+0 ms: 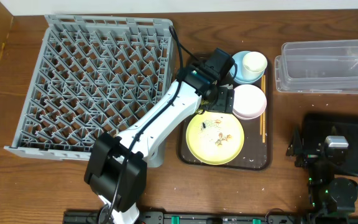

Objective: Sort waste into correct bins and load items into the dishwasher

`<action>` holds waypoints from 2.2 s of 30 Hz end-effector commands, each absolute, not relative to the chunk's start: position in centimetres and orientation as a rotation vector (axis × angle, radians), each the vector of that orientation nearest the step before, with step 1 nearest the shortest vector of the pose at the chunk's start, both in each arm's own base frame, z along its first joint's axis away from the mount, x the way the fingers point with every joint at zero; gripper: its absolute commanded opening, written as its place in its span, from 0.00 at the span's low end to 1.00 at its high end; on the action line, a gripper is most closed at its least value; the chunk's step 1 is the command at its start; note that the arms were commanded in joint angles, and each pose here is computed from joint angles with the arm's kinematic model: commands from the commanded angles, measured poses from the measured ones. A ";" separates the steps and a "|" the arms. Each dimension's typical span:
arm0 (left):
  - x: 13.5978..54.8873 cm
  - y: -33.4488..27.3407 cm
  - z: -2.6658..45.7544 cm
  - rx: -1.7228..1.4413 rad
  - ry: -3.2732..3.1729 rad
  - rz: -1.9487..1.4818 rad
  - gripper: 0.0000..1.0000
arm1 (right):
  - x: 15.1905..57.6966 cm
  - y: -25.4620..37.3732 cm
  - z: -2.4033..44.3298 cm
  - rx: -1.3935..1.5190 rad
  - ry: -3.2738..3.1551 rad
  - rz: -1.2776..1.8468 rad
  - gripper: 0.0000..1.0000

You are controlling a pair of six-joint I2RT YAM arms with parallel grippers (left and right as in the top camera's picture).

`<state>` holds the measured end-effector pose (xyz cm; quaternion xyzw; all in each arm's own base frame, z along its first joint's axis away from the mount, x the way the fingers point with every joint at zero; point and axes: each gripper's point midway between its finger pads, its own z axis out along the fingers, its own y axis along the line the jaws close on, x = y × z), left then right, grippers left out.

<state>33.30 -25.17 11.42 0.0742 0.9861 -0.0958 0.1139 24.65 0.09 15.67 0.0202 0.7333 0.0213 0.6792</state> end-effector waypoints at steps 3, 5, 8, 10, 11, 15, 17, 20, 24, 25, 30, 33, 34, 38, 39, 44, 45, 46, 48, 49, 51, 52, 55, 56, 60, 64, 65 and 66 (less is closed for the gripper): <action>33.2 -24.1 12.1 0.203 2.888 -0.256 0.92 | 24.6 -0.1 15.5 0.043 1.652 0.033 0.99; 33.5 -23.7 13.7 0.183 2.854 -0.278 0.92 | 24.6 -0.1 15.5 0.043 1.651 0.033 0.99; 34.0 -21.9 17.2 0.124 2.771 -0.305 0.92 | 24.6 -0.1 15.5 0.043 1.651 0.033 0.99; 34.2 -19.7 19.3 0.067 2.724 -0.271 0.92 | 24.6 -0.1 15.5 0.043 1.652 0.033 0.99; 34.0 -18.2 20.3 0.029 2.705 -0.235 0.92 | 24.6 -0.1 15.5 0.043 1.652 0.033 0.99; 32.3 -9.8 24.1 -0.215 2.648 -0.074 0.92 | 24.6 -0.1 15.5 0.043 1.652 0.033 0.99; 31.6 -7.2 25.1 -0.305 2.625 -0.060 0.96 | 24.6 -0.1 15.5 0.043 1.652 0.033 0.99; 30.2 -2.6 26.5 -0.479 2.586 -0.026 0.98 | 24.6 -0.1 15.5 0.043 1.652 0.033 0.99; 28.9 0.3 26.5 -0.605 2.592 0.015 0.99 | 24.7 -0.1 15.8 0.042 1.638 0.033 0.99; 28.6 0.6 26.3 -0.626 2.603 0.024 0.99 | 24.7 -0.1 16.0 0.042 1.632 0.034 0.99; 27.7 0.8 25.4 -0.642 2.664 0.050 1.00 | 24.5 2.7 18.2 0.161 1.549 0.420 0.99; 27.6 0.8 25.3 -0.642 2.668 0.053 0.99 | 24.2 3.5 20.2 0.200 1.473 0.560 0.99; 27.6 0.8 25.3 -0.642 2.668 0.053 0.99 | 24.1 3.5 21.1 0.191 1.436 0.560 0.99; 27.3 0.9 25.1 -0.643 2.680 0.058 0.99 | 23.0 3.7 25.5 0.146 1.258 0.600 0.99; 27.3 0.9 25.1 -0.644 2.683 0.060 0.99 | 22.6 3.7 26.4 0.159 1.220 0.636 0.99; 27.5 1.1 25.2 -0.651 2.670 0.066 0.98 | 21.0 3.7 30.0 0.161 1.062 0.727 0.99; 27.6 1.3 25.3 -0.682 2.657 0.062 0.99 | 20.7 3.7 30.8 0.158 1.038 0.741 0.99; 27.6 1.6 25.3 -0.719 2.644 0.058 0.98 | 20.5 3.8 31.4 0.153 1.026 0.756 0.99; 27.6 2.1 25.3 -0.775 2.629 0.057 0.98 | 20.2 4.6 33.3 0.095 1.023 0.768 0.99; 27.5 2.4 25.3 -0.797 2.624 0.059 0.98 | 20.2 5.2 34.3 0.048 1.034 0.756 0.99; 27.4 2.7 25.2 -0.811 2.623 0.063 0.98 | 20.7 6.5 35.9 -0.067 1.072 0.707 0.99; 27.4 2.8 25.2 -0.816 2.622 0.065 0.98 | 21.3 7.0 36.5 -0.106 1.104 0.691 0.99; 27.1 2.8 25.1 -0.819 2.632 0.071 0.98 | 24.2 9.4 38.3 -0.286 1.245 0.673 0.99; 27.0 2.9 25.1 -0.800 2.643 0.078 0.98 | 26.5 10.7 38.9 -0.375 1.361 0.708 0.99; 26.4 2.8 24.8 -0.759 2.683 0.098 0.98 | 30.9 13.3 38.8 -0.483 1.605 0.777 0.99; 25.6 2.8 24.5 -0.765 2.718 0.112 0.98 | 34.7 17.4 37.1 -0.663 1.833 0.659 0.99; 25.4 2.8 24.4 -0.767 2.727 0.115 0.98 | 35.6 18.6 36.1 -0.710 1.913 0.575 0.99; 25.3 2.8 24.4 -0.767 2.729 0.116 0.98 | 36.0 19.4 35.3 -0.741 1.957 0.525 0.99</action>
